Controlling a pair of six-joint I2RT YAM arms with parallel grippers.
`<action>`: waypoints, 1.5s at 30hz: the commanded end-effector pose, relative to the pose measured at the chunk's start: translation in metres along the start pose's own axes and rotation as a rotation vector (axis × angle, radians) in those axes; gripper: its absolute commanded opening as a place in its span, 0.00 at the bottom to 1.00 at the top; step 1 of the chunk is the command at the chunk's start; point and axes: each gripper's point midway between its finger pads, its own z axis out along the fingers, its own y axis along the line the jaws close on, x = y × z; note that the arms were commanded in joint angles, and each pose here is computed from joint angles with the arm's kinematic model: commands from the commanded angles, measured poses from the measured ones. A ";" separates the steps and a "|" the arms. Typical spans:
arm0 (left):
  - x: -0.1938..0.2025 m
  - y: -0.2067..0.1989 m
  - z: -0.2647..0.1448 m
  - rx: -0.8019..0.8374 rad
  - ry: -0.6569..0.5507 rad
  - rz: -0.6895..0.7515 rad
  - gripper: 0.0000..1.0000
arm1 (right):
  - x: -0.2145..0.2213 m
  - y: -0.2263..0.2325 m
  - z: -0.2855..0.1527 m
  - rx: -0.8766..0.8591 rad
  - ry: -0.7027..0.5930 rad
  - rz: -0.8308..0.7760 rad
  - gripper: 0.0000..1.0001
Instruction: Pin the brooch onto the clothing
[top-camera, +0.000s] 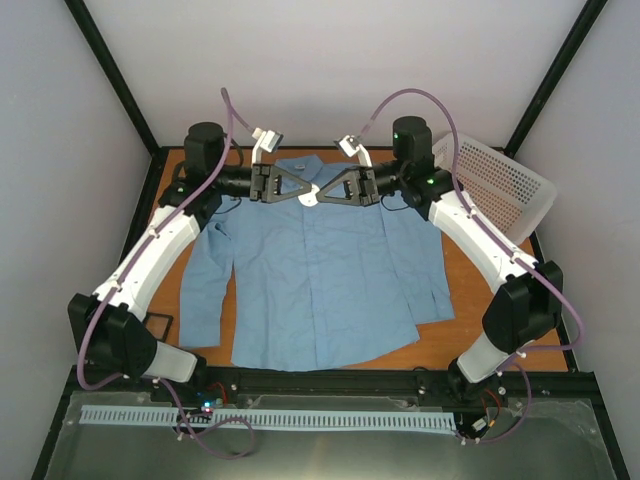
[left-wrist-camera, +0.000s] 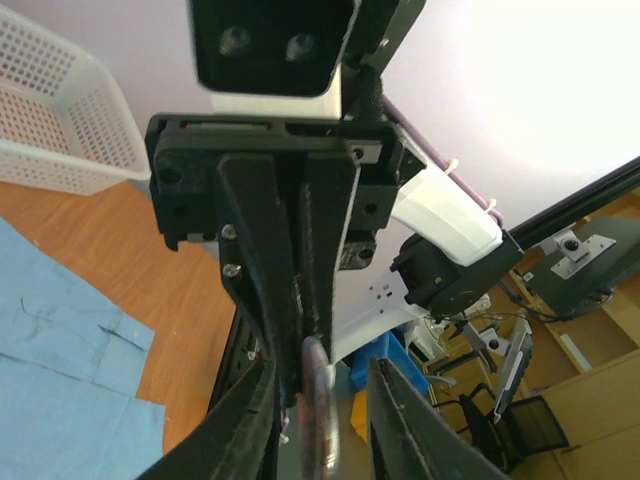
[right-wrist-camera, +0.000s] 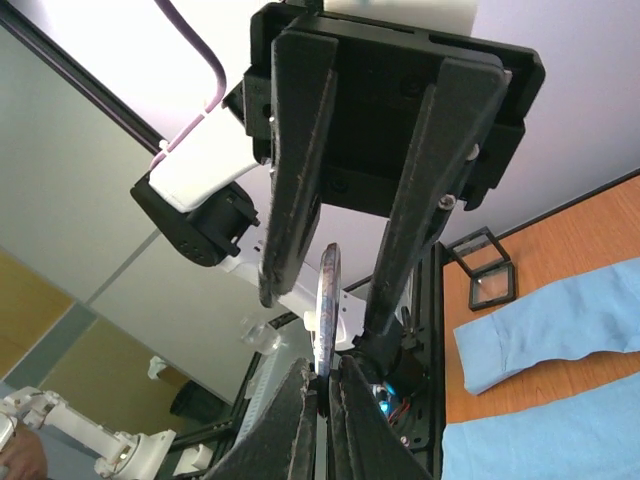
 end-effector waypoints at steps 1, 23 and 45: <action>0.003 -0.009 0.003 0.022 0.036 0.024 0.24 | -0.007 0.008 0.000 -0.017 0.005 -0.027 0.03; 0.009 -0.016 -0.002 0.013 0.018 0.053 0.16 | -0.004 0.011 0.000 -0.015 0.006 -0.024 0.03; -0.037 0.000 -0.025 -0.278 -0.323 0.108 0.01 | -0.040 -0.015 0.001 0.123 -0.345 0.189 0.56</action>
